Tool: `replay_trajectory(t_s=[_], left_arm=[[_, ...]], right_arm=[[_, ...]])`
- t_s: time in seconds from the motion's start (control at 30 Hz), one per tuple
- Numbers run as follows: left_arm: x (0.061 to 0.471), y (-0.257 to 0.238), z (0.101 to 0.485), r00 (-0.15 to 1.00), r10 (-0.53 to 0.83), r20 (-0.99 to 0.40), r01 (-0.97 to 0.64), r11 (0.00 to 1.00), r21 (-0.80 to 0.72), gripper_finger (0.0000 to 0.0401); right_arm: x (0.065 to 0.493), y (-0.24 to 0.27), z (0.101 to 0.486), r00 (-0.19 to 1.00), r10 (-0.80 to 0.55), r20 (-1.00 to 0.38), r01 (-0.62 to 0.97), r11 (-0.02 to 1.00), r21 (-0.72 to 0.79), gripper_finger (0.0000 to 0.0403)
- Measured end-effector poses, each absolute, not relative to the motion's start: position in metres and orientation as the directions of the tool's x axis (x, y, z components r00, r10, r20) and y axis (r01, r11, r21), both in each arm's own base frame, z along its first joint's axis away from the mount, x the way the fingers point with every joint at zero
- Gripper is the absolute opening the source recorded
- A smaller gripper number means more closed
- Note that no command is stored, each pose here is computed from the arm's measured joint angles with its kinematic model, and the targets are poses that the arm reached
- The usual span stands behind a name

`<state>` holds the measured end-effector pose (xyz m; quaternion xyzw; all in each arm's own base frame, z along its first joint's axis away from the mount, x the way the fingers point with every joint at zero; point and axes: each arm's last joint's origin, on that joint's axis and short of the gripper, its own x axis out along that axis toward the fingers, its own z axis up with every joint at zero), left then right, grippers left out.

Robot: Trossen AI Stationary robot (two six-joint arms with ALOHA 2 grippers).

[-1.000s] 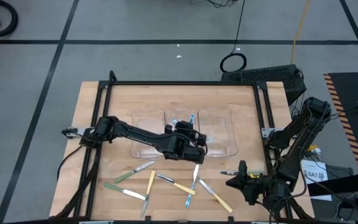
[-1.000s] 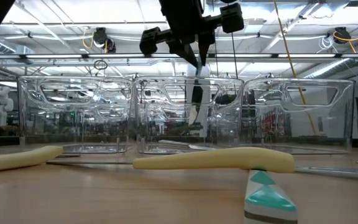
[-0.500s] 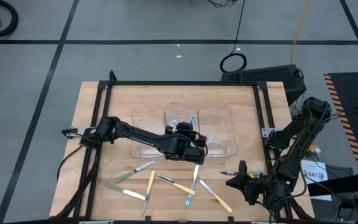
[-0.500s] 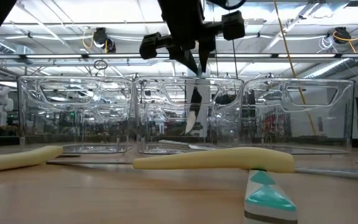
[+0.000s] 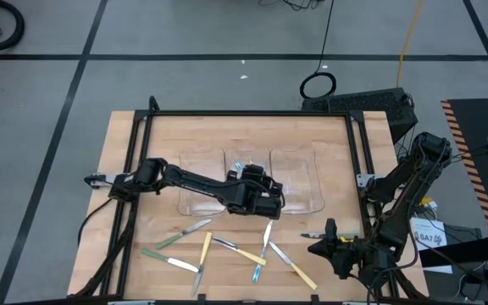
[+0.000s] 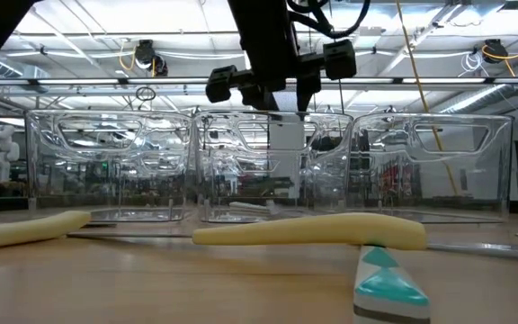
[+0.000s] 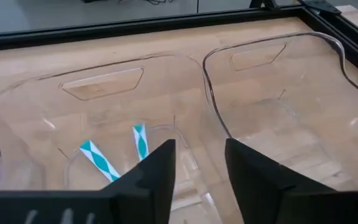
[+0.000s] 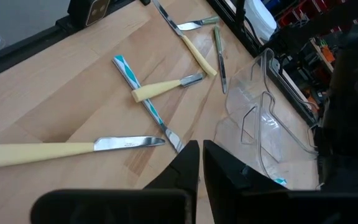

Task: Sort silverware by color (type)
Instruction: Put the left blue knife into the middle transparent bin, then put the center yellow knife into the right transparent bin

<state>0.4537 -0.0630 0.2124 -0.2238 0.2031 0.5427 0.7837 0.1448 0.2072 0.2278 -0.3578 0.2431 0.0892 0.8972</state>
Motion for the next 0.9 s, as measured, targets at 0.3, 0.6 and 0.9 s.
replay_trajectory(t_s=[0.3,0.6,0.9], left_arm=[[0.445,-0.082,0.241,0.404,0.736,-0.543,-0.848,0.524,0.079,0.0161],[0.427,-0.132,0.302,0.585,0.608,-0.537,-0.522,0.789,0.325,0.0161],[0.416,-0.200,0.315,0.743,0.205,-0.637,-0.148,0.979,0.142,0.0161]], right_arm=[[0.145,0.201,0.224,0.847,-0.058,-0.529,-0.320,0.739,-0.594,0.0016],[0.155,0.193,0.224,0.842,-0.106,-0.529,-0.131,0.911,-0.391,0.0016],[0.156,0.192,0.224,0.842,-0.110,-0.529,0.004,0.981,-0.196,0.0016]])
